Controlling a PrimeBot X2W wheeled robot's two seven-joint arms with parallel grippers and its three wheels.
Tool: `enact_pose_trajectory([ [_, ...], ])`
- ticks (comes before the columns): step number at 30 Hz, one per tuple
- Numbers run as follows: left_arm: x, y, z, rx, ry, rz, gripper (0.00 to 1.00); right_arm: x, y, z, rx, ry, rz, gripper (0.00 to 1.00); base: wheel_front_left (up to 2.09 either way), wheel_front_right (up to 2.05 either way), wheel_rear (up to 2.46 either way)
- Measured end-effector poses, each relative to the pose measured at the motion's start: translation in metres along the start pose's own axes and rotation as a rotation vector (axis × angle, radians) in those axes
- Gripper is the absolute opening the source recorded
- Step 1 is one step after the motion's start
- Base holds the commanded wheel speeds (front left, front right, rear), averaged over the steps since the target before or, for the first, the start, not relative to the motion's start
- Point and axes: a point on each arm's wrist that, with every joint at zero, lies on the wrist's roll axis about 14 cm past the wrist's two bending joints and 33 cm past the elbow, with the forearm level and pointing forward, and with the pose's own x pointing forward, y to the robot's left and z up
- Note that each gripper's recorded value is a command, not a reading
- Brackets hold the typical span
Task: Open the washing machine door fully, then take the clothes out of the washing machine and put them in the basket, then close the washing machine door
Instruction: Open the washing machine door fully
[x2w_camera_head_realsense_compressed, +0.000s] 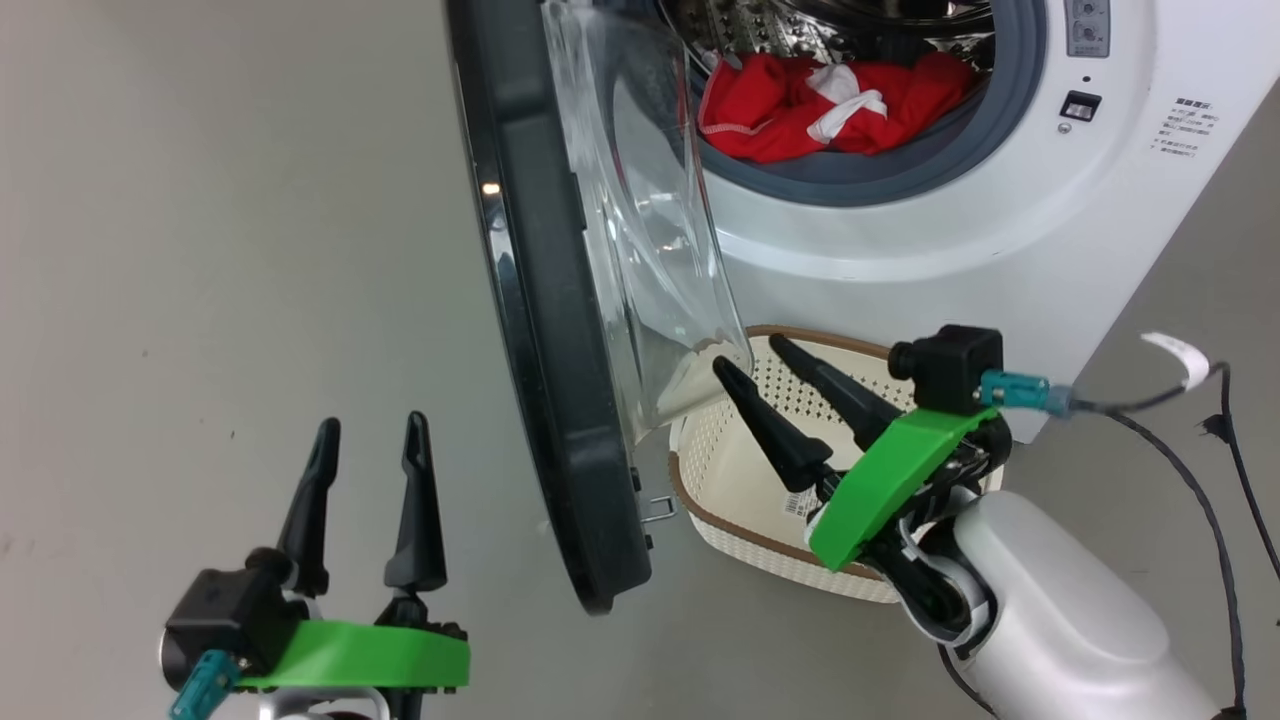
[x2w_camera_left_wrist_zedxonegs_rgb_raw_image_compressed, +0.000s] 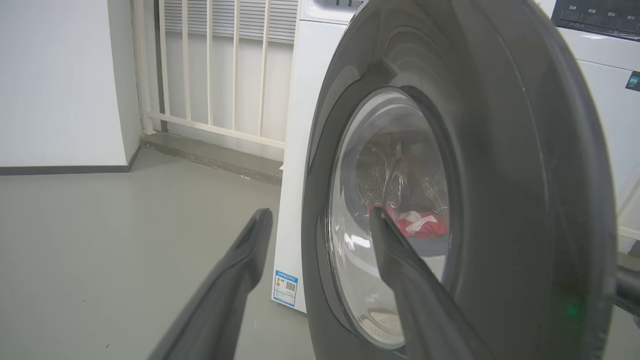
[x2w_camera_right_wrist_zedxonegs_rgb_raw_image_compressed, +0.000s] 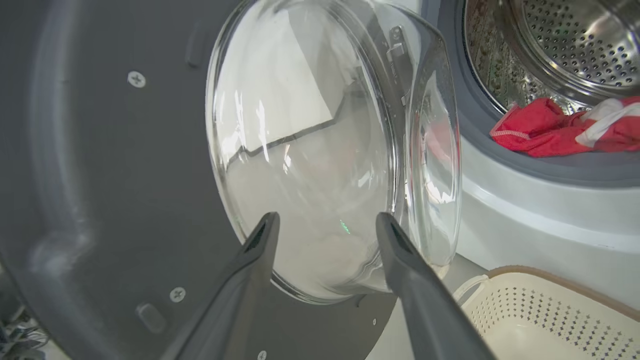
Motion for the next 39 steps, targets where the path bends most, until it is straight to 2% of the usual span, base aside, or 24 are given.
enact_pose_trajectory([
  [5, 0.002, -0.003, 0.007, -0.006, -0.022, -0.008, 1.00, -0.005, -0.013, 0.013, -0.187, -0.122, -0.054, 1.00, 0.00, 0.00, 0.00],
  [13, -0.004, 0.001, 0.011, -0.008, -0.032, 0.016, 1.00, -0.028, -0.043, 0.025, -0.354, -0.203, -0.184, 1.00, 0.00, 0.00, 0.00],
  [21, -0.010, -0.002, 0.015, -0.002, -0.043, 0.005, 1.00, -0.049, -0.033, 0.036, -0.341, -0.280, -0.196, 1.00, 0.00, 0.00, 0.00],
  [30, -0.016, -0.003, 0.013, -0.003, -0.036, 0.006, 1.00, -0.071, -0.037, 0.029, -0.326, -0.285, -0.236, 1.00, 0.00, 0.00, 0.00],
  [39, -0.017, -0.003, 0.013, 0.002, -0.038, 0.002, 1.00, -0.077, -0.036, 0.025, -0.329, -0.279, -0.243, 1.00, 0.00, 0.00, 0.00],
])
